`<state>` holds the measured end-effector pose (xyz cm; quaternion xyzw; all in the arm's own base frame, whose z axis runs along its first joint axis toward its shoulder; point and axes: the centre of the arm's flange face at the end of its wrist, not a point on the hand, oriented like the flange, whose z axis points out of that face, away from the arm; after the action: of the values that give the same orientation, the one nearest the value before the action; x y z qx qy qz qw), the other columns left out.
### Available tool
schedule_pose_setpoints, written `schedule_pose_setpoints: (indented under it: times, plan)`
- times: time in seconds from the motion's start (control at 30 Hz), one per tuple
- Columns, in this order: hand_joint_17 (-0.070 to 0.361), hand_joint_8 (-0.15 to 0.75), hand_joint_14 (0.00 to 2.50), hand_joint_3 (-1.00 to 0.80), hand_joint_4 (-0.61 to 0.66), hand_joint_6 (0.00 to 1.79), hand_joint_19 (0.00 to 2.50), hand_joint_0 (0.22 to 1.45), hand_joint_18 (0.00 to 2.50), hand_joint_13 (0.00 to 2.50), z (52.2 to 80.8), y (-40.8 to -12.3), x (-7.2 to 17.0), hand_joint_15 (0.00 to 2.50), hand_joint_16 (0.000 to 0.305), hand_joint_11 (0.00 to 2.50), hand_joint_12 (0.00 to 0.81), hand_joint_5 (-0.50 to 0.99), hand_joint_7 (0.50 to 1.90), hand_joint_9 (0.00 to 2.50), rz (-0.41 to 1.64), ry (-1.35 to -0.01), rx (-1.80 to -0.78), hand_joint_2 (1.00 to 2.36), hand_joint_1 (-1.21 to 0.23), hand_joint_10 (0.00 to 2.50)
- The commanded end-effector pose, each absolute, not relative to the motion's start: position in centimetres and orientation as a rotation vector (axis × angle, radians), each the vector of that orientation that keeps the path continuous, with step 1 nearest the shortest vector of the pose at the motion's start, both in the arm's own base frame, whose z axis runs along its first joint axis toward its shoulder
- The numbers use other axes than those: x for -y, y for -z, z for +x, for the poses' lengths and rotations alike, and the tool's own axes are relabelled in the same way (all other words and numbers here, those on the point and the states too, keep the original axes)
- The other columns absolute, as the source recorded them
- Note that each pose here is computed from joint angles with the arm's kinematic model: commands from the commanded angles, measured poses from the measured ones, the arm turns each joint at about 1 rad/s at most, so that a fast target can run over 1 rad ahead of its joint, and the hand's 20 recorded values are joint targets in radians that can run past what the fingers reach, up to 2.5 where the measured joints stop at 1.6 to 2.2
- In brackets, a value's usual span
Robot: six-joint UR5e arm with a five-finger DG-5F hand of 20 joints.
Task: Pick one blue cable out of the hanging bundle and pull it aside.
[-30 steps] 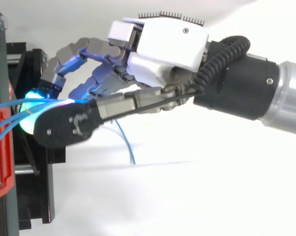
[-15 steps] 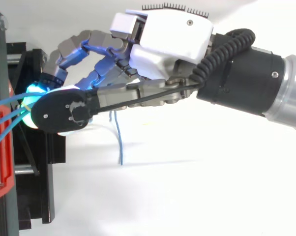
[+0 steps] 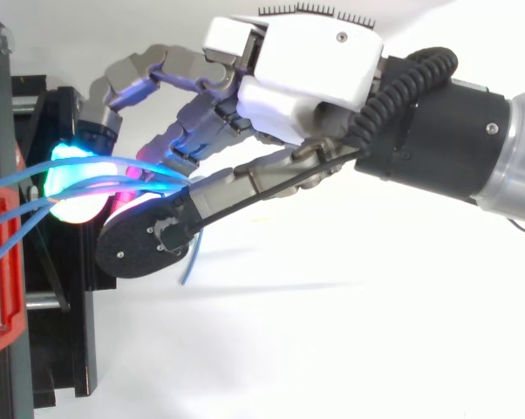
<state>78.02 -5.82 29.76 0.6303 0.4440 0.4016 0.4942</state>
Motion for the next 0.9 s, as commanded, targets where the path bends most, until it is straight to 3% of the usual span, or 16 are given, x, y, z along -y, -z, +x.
schedule_pose_setpoints:
  times: [0.0,0.07,0.13,0.27,0.43,0.5,0.67,0.8,0.87]
  plan:
    - [0.081,0.253,0.02,-0.5,-0.09,0.98,0.28,0.74,0.65,0.85,77.92,-29.69,5.75,0.41,0.036,0.61,0.304,-0.15,0.85,0.99,1.533,-0.969,-1.083,1.0,-0.89,0.02]
    - [0.081,0.262,0.02,-0.5,0.0,0.97,0.3,0.67,0.64,0.85,77.76,-29.72,5.77,0.42,0.036,0.61,0.308,-0.14,0.72,1.01,1.54,-0.963,-1.089,1.0,-0.84,0.02]
    - [0.081,0.268,0.02,-0.5,0.03,0.96,0.32,0.62,0.64,0.86,77.74,-29.71,5.77,0.42,0.036,0.61,0.315,-0.14,0.7,1.03,1.539,-0.96,-1.092,1.0,-0.78,0.02]
    - [0.088,0.284,0.02,-0.5,0.05,0.93,0.34,0.54,0.64,0.86,77.65,-30.1,5.79,0.44,0.039,0.62,0.332,-0.14,0.75,1.04,1.537,-0.96,-1.092,1.0,-0.69,0.02]
    - [0.089,0.283,0.02,-0.5,0.05,0.92,0.37,0.55,0.63,0.86,77.42,-30.17,5.82,0.44,0.04,0.6,0.331,-0.13,0.75,1.06,1.543,-0.95,-1.101,1.0,-0.57,0.02]
    - [0.088,0.279,0.02,-0.48,0.04,0.91,0.37,0.59,0.63,0.86,77.42,-30.17,5.82,0.44,0.039,0.6,0.327,-0.13,0.77,1.06,1.543,-0.95,-1.101,1.0,-0.57,0.02]
    - [0.089,0.287,0.02,-0.2,0.0,0.94,0.37,0.64,0.65,0.87,77.43,-30.18,5.72,0.45,0.04,0.63,0.326,-0.14,0.86,1.04,1.543,-0.95,-1.101,1.02,-0.76,0.02]
    - [0.09,0.27,0.02,-0.19,-0.07,0.96,0.37,0.68,0.66,0.87,77.44,-30.36,5.6,0.45,0.04,0.63,0.321,-0.14,0.81,1.01,1.542,-0.955,-1.099,1.02,-0.8,0.02]
    - [0.09,0.259,0.02,-0.28,-0.13,0.97,0.36,0.74,0.66,0.86,77.38,-30.27,5.61,0.44,0.04,0.62,0.312,-0.15,0.82,1.0,1.545,-0.952,-1.102,1.01,-0.86,0.02]
